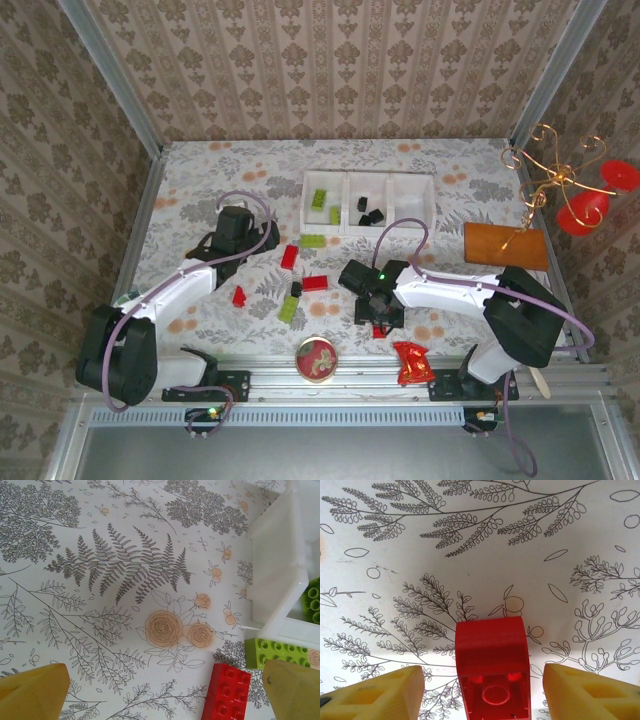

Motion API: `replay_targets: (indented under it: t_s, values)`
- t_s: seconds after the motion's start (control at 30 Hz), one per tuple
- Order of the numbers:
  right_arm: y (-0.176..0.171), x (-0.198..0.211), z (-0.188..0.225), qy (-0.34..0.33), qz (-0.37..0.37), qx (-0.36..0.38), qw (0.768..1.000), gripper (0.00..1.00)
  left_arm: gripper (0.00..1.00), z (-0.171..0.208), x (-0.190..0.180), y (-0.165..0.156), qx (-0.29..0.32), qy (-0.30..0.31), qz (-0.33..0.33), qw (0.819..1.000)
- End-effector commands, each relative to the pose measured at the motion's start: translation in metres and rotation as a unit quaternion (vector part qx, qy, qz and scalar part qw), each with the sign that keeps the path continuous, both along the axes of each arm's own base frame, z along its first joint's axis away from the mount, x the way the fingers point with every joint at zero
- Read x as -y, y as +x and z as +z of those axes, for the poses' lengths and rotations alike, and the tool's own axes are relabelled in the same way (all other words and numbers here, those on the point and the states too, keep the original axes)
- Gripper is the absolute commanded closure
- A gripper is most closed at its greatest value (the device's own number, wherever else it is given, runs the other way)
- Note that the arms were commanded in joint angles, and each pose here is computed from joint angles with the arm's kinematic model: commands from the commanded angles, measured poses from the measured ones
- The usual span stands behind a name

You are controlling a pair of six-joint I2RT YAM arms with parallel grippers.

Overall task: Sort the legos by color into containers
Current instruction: Pick up the lego from the center of the table.

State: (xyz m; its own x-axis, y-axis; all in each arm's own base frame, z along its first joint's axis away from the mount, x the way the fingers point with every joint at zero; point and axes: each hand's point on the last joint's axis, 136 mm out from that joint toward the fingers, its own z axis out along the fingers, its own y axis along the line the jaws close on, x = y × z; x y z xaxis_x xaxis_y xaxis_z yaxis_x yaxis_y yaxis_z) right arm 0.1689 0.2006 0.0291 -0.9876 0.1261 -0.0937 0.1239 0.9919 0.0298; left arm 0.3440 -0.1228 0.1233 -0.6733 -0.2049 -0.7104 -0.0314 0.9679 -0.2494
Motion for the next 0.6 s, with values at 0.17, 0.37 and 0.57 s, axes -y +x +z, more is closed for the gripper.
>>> replay_targets:
  t_s: [0.17, 0.37, 0.57]
  values:
    - [-0.013, -0.001, -0.015, -0.018, 0.036, -0.037, 0.999, 0.46, 0.0, 0.002, -0.005, -0.003, -0.003, -0.009, 0.011, 1.0]
    - [-0.016, -0.002, -0.026, -0.025, 0.04, -0.047, 0.998, 0.61, 0.0, -0.002, -0.008, -0.004, -0.008, -0.009, 0.015, 1.0]
    - [-0.01, -0.001, -0.023, -0.036, 0.042, -0.035, 0.998, 0.71, 0.0, -0.001, -0.009, -0.004, -0.007, -0.01, 0.017, 1.0]
